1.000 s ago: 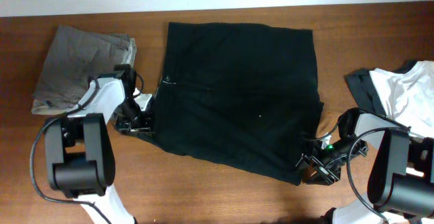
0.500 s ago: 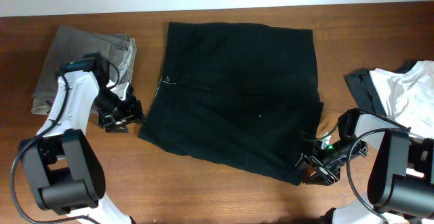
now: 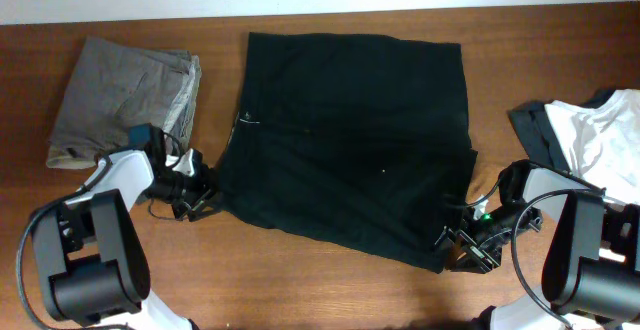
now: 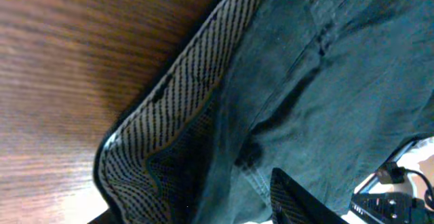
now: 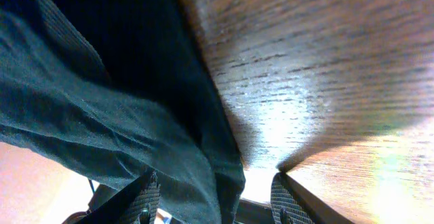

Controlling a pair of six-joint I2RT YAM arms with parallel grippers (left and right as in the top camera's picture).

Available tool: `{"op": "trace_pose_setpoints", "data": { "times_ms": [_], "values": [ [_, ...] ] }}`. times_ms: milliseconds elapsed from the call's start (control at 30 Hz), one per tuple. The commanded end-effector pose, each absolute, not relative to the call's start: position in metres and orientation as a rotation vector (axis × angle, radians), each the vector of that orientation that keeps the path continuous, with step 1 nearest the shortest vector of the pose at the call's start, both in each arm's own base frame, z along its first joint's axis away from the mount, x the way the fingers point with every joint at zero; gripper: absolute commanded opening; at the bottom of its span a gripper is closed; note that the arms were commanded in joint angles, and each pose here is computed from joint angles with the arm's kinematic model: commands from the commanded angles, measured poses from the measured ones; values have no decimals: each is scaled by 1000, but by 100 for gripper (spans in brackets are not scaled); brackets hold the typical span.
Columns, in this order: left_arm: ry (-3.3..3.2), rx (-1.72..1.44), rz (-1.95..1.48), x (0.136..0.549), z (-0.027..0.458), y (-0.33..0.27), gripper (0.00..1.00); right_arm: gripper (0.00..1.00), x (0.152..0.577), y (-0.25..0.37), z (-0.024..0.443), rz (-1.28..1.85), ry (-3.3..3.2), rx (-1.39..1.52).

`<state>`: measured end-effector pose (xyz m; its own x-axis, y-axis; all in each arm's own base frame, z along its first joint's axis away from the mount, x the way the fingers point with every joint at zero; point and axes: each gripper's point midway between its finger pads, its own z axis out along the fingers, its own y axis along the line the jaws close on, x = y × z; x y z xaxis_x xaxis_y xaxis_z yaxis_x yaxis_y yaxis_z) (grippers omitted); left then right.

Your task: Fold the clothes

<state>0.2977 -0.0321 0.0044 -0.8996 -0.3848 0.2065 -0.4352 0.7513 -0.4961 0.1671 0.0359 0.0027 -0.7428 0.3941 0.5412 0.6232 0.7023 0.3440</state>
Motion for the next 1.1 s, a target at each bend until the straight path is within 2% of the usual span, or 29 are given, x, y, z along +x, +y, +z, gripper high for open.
{"op": "trace_pose_setpoints", "data": {
  "times_ms": [0,133,233,300,433,600,767,867,1067],
  "values": [
    [-2904,686,649,292,-17,-12,48,57,167,32,1,-693,-2516,-756],
    [-2897,687,647,290,-17,-12,17,56,169,31,2,-694,-2522,-756],
    [-2875,686,719,291,-13,-20,1,56,172,31,5,-697,-2534,-755],
    [-2877,682,797,295,-3,-26,1,56,175,30,18,-706,-2585,-743],
    [-2996,659,828,308,28,-24,1,65,166,33,42,-707,-2610,-742],
    [-3044,625,841,311,41,-27,1,66,140,51,30,-682,-2507,-770],
    [-3051,556,835,310,41,-39,1,59,137,67,14,-646,-2486,-834],
    [-3052,531,835,309,41,-44,1,50,136,69,8,-610,-2476,-880],
    [-3062,533,800,309,39,-40,1,50,137,63,-4,-549,-2483,-973]
  ]
}}
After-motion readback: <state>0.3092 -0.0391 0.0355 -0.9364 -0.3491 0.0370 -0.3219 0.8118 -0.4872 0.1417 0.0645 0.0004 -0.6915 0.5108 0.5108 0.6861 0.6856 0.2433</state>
